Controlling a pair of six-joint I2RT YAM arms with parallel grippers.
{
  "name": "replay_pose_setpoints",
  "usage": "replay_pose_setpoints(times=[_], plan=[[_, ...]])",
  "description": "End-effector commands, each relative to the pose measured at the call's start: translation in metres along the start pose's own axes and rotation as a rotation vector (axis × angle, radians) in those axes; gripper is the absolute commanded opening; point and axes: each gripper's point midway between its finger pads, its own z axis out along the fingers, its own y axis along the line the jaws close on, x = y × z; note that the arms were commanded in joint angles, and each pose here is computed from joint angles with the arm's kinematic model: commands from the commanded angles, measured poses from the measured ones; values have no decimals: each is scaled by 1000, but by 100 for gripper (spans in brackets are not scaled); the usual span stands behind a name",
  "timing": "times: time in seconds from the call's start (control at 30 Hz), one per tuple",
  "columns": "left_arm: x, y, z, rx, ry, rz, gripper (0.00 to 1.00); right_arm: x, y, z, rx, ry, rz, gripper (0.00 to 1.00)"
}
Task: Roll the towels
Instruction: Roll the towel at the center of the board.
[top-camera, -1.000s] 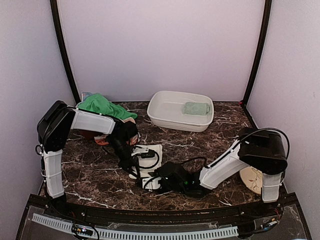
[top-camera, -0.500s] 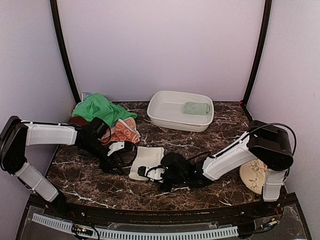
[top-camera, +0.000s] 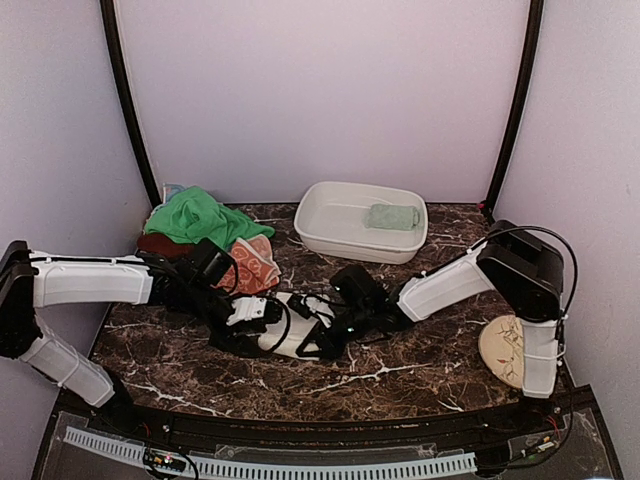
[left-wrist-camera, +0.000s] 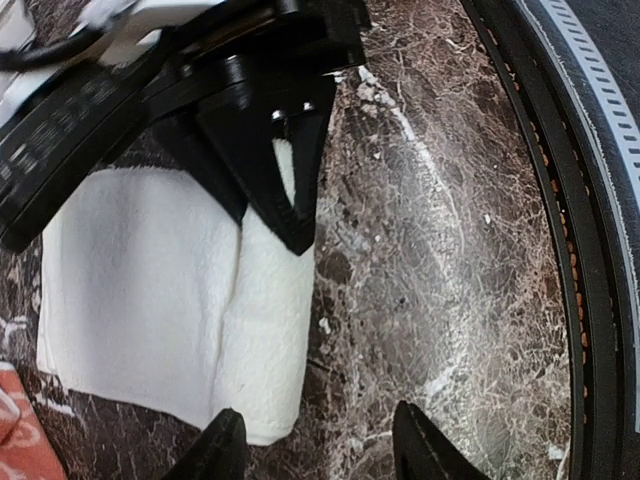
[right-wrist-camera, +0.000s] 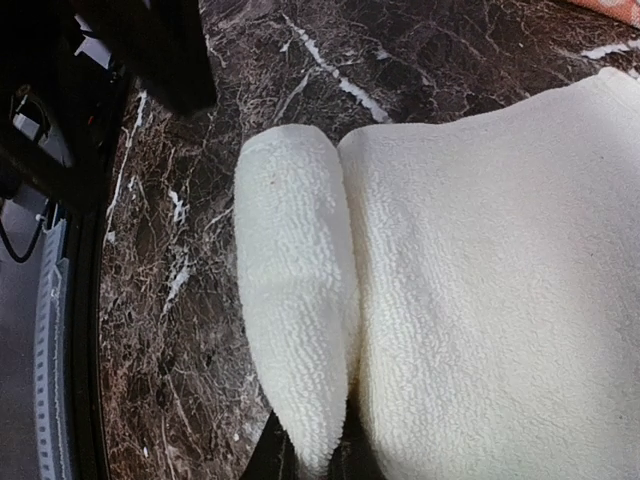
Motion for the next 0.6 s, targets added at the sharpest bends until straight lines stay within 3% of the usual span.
replay_pose_setpoints(times=[0.0, 0.23, 0.47, 0.57], plan=[[-11, 1, 11, -6, -2, 62, 53, 61, -8, 10, -48, 175, 272, 0], [-15, 16, 41, -67, 42, 146, 50, 60, -13, 12, -59, 222, 324, 0], [-18, 31, 46, -116, 48, 103, 43, 53, -17, 7, -32, 197, 335, 0], [-9, 29, 49, -80, 56, 58, 35, 42, -15, 4, -43, 151, 339, 5]])
